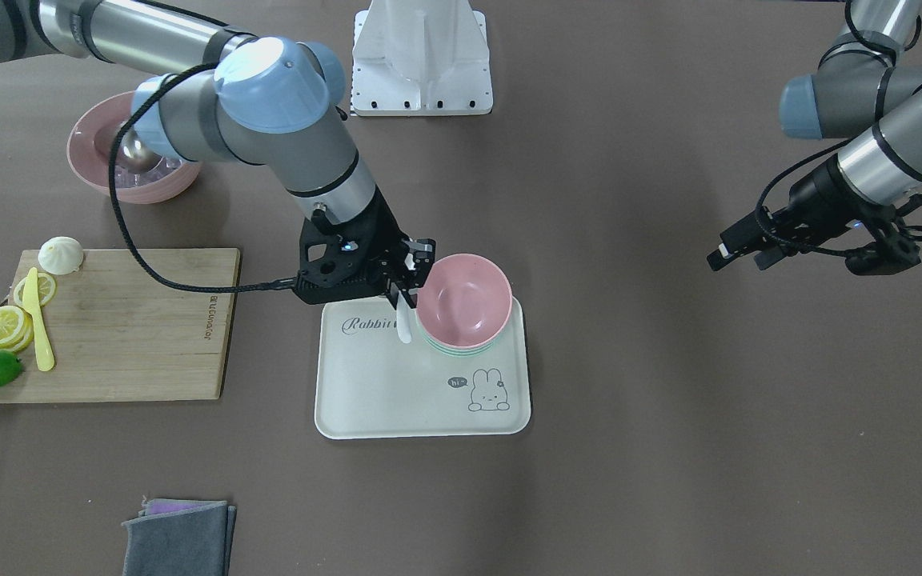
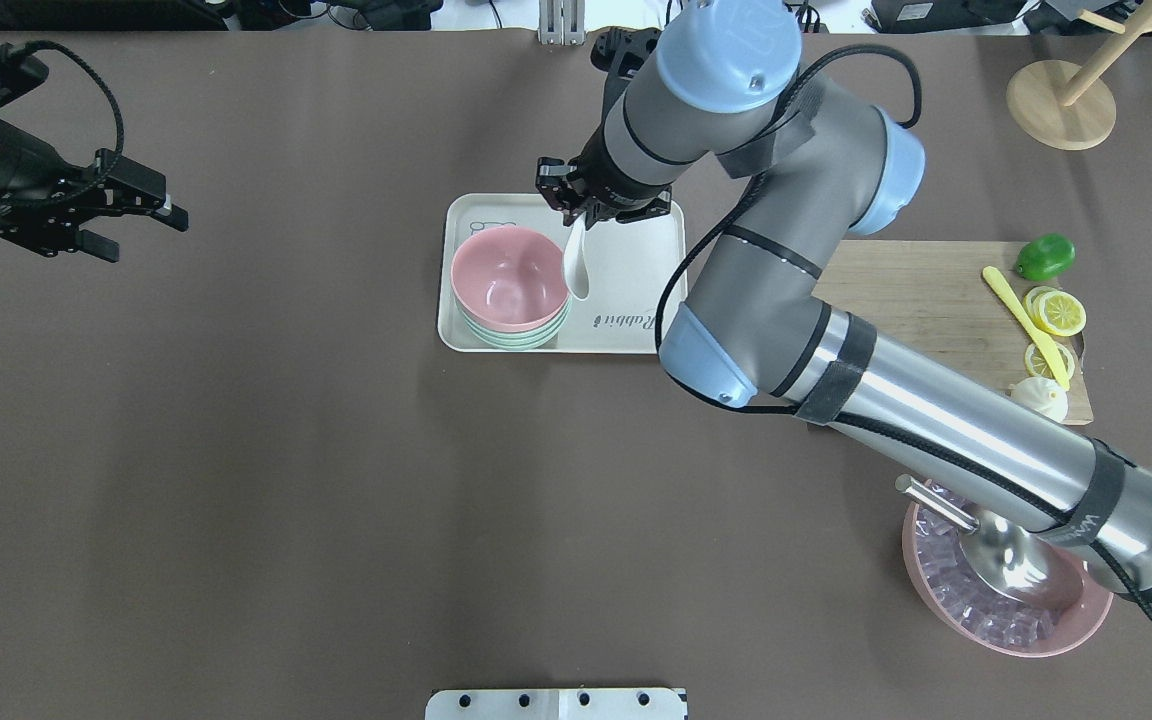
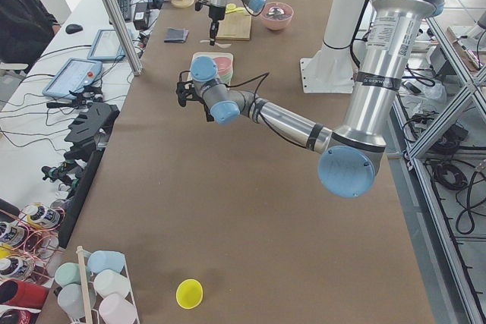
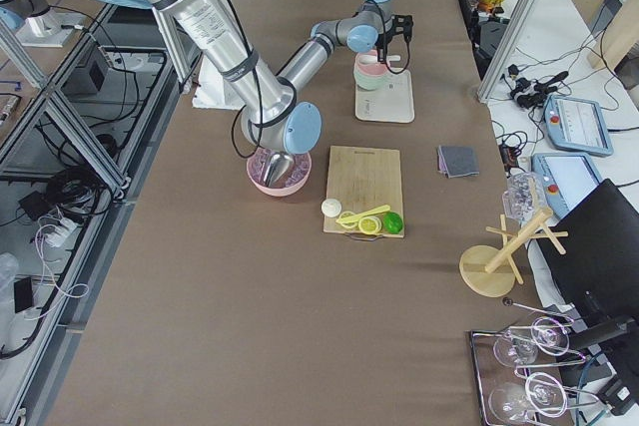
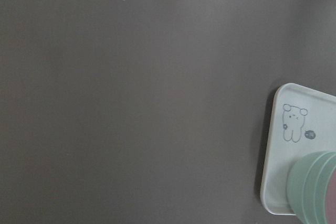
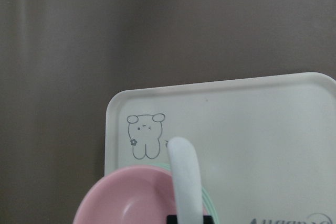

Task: Stack pink bowl on green and place spoon
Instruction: 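Lower the white spoon into the pink bowl and open the right gripper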

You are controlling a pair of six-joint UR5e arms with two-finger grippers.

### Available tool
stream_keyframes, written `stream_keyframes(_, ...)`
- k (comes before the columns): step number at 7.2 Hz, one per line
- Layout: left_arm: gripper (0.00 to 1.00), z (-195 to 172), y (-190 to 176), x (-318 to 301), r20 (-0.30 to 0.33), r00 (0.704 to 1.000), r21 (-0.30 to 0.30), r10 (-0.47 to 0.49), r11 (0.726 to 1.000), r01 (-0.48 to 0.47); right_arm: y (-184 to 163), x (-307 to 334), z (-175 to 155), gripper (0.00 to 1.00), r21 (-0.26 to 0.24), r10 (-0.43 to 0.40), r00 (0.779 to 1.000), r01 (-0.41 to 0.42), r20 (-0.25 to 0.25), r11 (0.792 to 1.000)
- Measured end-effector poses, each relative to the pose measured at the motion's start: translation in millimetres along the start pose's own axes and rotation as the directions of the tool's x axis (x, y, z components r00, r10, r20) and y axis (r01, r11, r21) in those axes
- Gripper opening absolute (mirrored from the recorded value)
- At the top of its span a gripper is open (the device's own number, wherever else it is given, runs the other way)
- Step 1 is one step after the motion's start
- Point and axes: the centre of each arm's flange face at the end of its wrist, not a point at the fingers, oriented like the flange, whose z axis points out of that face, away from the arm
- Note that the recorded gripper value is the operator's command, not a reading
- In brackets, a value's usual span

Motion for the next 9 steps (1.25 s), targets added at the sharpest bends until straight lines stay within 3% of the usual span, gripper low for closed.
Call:
stream_keyframes(2,0.99,-0.4,2.0,-12.4,0.005,1.0,0.004,0.001,1.0,-0.001,9.5,-33.5,23.3,0.0,0.03,0.006,1.0,-0.006,-0.005,1.0)
stream_keyframes(3,0.99,-0.2,2.0,-14.1,0.006,1.0,0.005,0.0,1.0,0.0,15.4,-41.5,29.9,0.23,0.04,0.004,1.0,-0.003,-0.009,0.999)
stream_keyframes(4,0.99,0.1,1.7,-14.9,0.007,1.0,0.005,0.0,1.0,0.0,18.8,-44.7,33.4,0.99,0.044,-0.001,1.0,0.001,-0.011,0.999)
stream_keyframes(9,0.99,-9.3,-3.1,-20.2,0.009,1.0,0.035,-0.008,0.999,0.008,15.7,-40.4,32.1,1.0,0.047,-0.071,0.997,0.072,-0.024,0.996)
